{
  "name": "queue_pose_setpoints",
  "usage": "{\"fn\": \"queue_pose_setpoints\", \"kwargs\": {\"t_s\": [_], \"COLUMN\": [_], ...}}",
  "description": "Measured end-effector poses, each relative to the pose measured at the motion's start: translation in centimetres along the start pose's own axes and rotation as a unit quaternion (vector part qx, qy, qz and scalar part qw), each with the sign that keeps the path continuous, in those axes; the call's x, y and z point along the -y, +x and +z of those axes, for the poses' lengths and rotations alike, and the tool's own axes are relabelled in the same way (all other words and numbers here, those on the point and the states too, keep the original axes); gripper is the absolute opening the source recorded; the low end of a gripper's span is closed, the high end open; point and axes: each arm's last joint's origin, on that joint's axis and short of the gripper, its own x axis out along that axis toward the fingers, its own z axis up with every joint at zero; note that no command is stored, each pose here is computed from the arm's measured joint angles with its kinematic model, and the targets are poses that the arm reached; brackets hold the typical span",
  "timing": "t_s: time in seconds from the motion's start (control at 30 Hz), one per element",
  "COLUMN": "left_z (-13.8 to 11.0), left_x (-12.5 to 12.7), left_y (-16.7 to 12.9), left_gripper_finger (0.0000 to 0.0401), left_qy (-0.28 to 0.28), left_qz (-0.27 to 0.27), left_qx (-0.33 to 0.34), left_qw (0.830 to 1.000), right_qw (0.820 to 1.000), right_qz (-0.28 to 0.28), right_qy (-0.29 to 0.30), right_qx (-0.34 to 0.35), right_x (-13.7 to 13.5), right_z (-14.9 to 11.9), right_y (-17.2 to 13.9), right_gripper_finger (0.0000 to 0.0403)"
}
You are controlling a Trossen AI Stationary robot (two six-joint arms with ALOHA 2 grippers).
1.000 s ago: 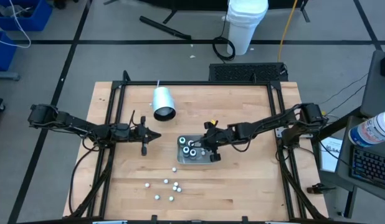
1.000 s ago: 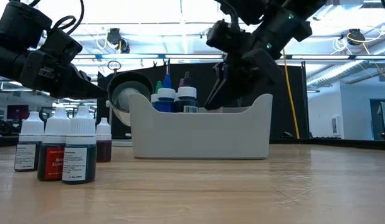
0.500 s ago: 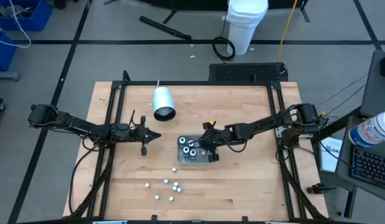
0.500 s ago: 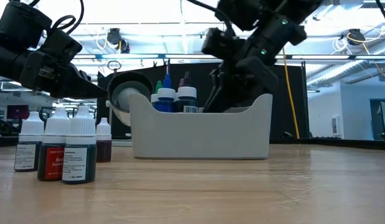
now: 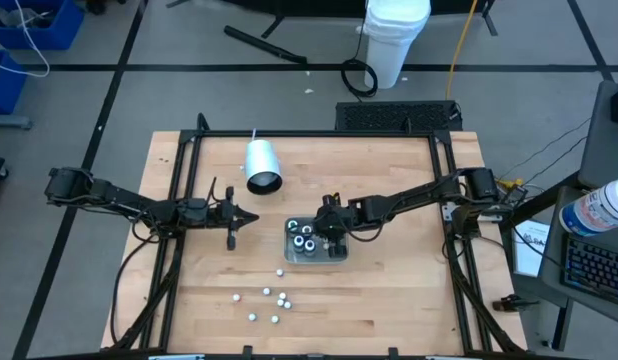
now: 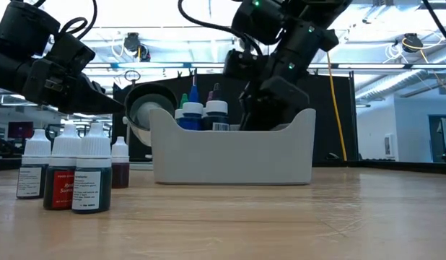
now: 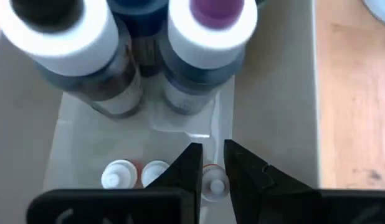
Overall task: Pick & Place food coloring
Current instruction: Put the orange food coloring bottle into the gray bin
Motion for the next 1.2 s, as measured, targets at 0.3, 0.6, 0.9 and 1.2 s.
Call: {"fn": "queue_pose_setpoints", "kwargs": {"t_s": [0.3,0.6,0.9,1.2], "left_z": [0.0,0.1,0.1,0.1], "left_x": [0.0,0.0,0.0,0.0], "left_y": [0.0,0.0,0.0,0.0], "left_gripper_finger": [0.0019,0.0019,0.0019,0.0019], "left_qy": [0.0,-0.001,-0.001,0.0], "left_qz": [0.0,0.0,0.0,0.0], "left_qx": [0.002,0.003,0.003,0.003], "left_qw": [1.0,1.0,1.0,1.0], "right_qw": [1.0,0.999,0.999,0.998], "right_qz": [0.011,0.01,0.009,0.006], "right_qy": [0.014,0.032,0.052,0.056], "right_qx": [-0.003,-0.009,-0.014,-0.017], "right_x": [0.2,0.2,0.2,0.3], "right_z": [-0.1,-0.2,-0.5,-0.6], "right_y": [0.0,0.0,1.4,1.7], "right_gripper_finger": [0.0043,0.0043,0.0043,0.0062]}}
